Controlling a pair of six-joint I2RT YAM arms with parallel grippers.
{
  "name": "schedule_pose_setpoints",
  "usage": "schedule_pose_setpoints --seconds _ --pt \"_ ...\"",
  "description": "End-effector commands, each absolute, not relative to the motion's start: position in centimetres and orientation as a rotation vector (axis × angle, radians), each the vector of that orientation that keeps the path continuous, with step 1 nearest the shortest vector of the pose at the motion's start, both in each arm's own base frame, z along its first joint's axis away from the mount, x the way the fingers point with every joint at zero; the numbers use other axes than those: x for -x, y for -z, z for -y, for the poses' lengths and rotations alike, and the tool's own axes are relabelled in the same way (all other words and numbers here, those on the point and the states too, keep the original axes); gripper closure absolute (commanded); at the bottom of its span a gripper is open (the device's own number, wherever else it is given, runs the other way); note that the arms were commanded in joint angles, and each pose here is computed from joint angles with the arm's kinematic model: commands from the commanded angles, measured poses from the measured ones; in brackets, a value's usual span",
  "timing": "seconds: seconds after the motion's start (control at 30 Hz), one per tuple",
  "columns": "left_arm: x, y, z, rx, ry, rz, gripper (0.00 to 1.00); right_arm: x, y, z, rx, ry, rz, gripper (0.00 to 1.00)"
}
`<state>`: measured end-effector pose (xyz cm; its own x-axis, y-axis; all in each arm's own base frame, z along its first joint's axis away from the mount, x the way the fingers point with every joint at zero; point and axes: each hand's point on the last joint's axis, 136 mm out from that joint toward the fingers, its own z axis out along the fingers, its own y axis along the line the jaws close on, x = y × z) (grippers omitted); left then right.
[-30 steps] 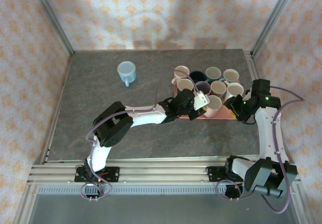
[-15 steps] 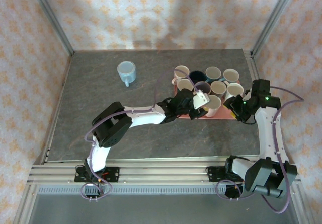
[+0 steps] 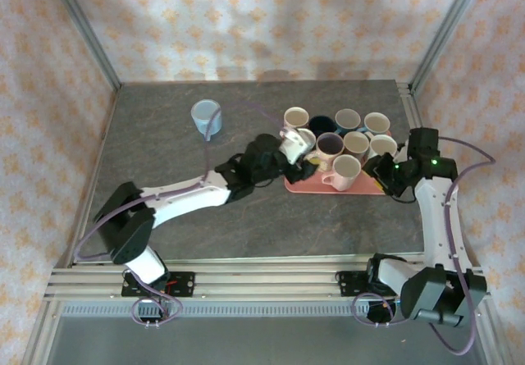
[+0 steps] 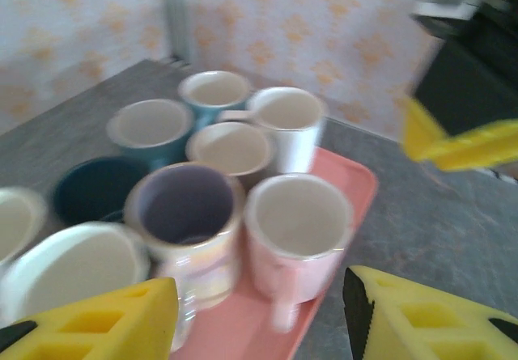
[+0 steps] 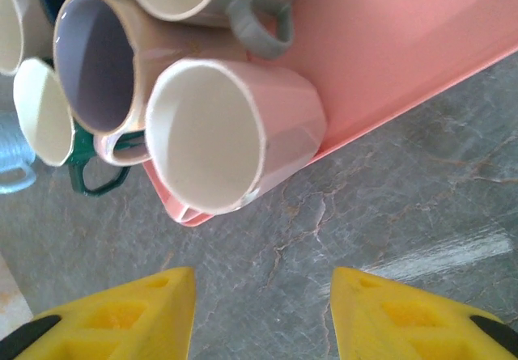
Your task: Turn the mug right side up
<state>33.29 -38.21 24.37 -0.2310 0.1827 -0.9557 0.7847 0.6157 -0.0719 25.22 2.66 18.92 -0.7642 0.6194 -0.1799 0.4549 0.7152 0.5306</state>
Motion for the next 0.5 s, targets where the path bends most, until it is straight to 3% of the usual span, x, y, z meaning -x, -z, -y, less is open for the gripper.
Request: schedule_pose_setpoints --seconds 0.0,0.27,0.47 --pt "-36.6 -24.4 30.9 -0.454 0.609 -1.916 0.44 -26.9 -21.7 -4.4 -0.66 -0.641 -2.525 0.52" --pt "-39.4 -22.8 14.8 0.123 0.207 -2.125 0.45 -30.4 -22.2 -11.7 -0.391 -0.541 -2.611 0.52" --pt "-41.1 -18.7 8.8 0.315 0.007 -2.33 0.47 -32.4 -21.8 -15.8 -0.295 -0.537 -2.66 0.52"
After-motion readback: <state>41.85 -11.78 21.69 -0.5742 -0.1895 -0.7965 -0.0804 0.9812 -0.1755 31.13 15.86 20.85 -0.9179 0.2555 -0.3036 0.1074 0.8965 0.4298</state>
